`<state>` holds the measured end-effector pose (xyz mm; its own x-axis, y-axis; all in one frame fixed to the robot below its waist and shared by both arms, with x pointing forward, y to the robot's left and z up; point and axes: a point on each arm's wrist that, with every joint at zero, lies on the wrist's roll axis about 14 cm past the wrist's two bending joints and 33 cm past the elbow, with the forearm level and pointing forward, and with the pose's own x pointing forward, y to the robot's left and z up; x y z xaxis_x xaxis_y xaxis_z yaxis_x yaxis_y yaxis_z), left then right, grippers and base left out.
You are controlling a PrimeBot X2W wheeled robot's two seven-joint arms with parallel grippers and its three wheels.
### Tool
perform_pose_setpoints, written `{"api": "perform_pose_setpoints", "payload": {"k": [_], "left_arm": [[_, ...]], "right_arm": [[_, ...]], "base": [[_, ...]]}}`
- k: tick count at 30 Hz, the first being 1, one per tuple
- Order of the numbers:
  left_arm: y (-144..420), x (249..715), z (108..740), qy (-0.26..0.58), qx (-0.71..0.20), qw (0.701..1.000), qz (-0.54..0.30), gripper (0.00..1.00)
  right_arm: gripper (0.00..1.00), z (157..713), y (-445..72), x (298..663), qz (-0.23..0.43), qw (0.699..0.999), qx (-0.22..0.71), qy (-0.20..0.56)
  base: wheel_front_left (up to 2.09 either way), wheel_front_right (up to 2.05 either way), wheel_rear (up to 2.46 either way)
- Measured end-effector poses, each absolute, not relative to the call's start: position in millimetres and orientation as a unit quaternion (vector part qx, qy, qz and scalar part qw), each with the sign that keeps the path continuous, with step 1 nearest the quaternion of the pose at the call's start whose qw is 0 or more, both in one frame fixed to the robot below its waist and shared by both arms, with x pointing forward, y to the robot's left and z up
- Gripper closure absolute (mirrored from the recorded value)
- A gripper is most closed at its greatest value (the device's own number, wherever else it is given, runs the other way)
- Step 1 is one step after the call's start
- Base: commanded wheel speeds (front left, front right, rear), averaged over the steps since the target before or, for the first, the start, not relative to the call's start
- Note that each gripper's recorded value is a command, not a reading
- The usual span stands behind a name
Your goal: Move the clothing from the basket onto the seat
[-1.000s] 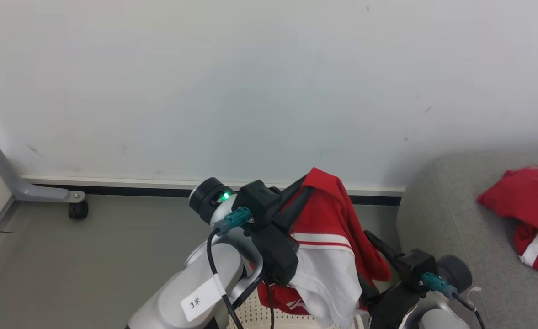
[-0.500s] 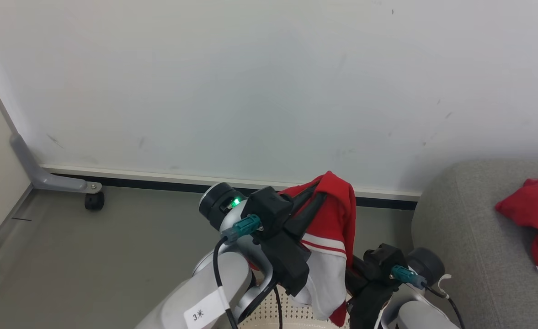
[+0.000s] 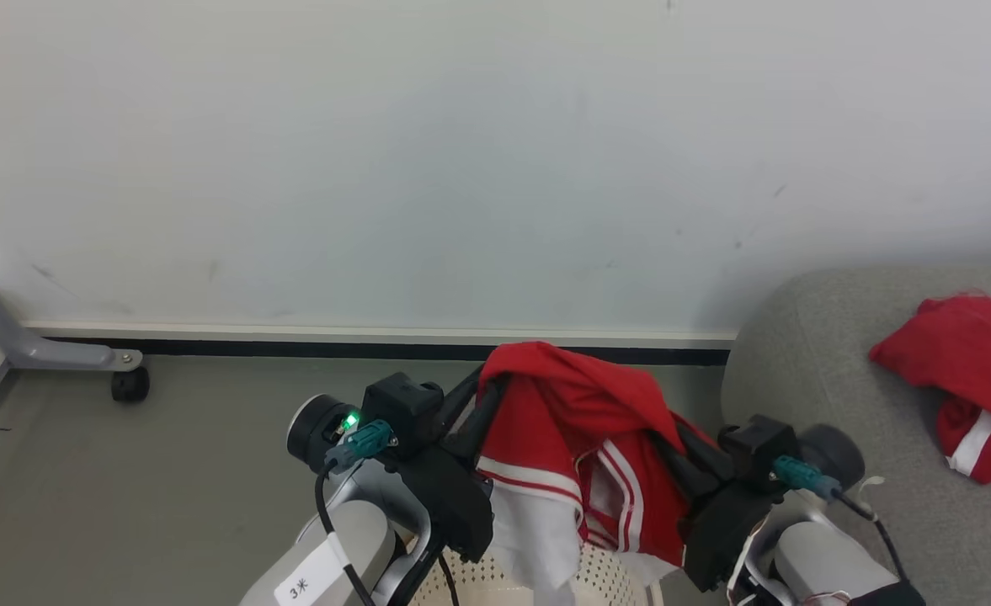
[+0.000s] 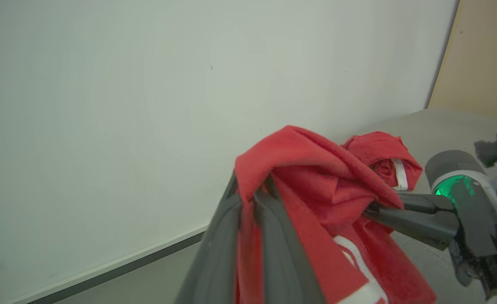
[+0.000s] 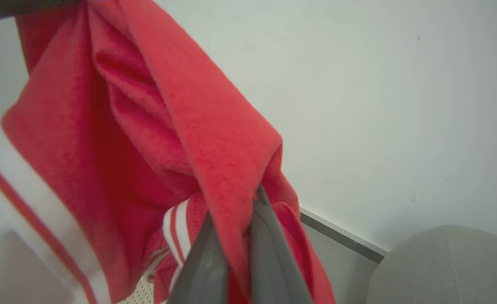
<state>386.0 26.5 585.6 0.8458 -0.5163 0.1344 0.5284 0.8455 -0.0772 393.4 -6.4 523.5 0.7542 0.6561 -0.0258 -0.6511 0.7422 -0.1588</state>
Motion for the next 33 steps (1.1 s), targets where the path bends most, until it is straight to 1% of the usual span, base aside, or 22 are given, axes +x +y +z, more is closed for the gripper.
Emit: {"api": "perform_pose_setpoints", "payload": {"k": [4, 9, 16, 24, 33], "left_arm": [[21.6, 385.5, 578.9, -0.046, -0.064, 0.958, -0.275, 0.0], [7.4, 381.7, 566.3, -0.032, -0.08, 0.954, -0.288, 0.0], [-17.0, 374.2, 556.1, -0.017, -0.099, 0.943, -0.318, 0.0], [-52.0, 360.1, 544.0, 0.002, -0.113, 0.925, -0.362, 0.0], [-93.3, 348.1, 541.7, 0.011, -0.124, 0.902, -0.413, 0.0]], "right_arm": [[1.0, 534.0, -23.5, 400.7, 0.33, 0.94, -0.079, -0.029], [1.0, 561.7, -64.5, 413.1, 0.282, 0.954, -0.079, -0.065], [1.0, 588.9, -120.8, 414.6, 0.217, 0.966, -0.095, -0.101], [1.0, 600.3, -186.8, 391.3, 0.136, 0.976, -0.116, -0.121], [1.0, 607.1, -240.3, 355.9, 0.061, 0.981, -0.13, -0.131]], "base": [[0.0, 0.0, 0.0], [0.0, 0.0, 0.0], [0.0, 0.0, 0.0], [0.0, 0.0, 0.0], [0.0, 0.0, 0.0]]}}
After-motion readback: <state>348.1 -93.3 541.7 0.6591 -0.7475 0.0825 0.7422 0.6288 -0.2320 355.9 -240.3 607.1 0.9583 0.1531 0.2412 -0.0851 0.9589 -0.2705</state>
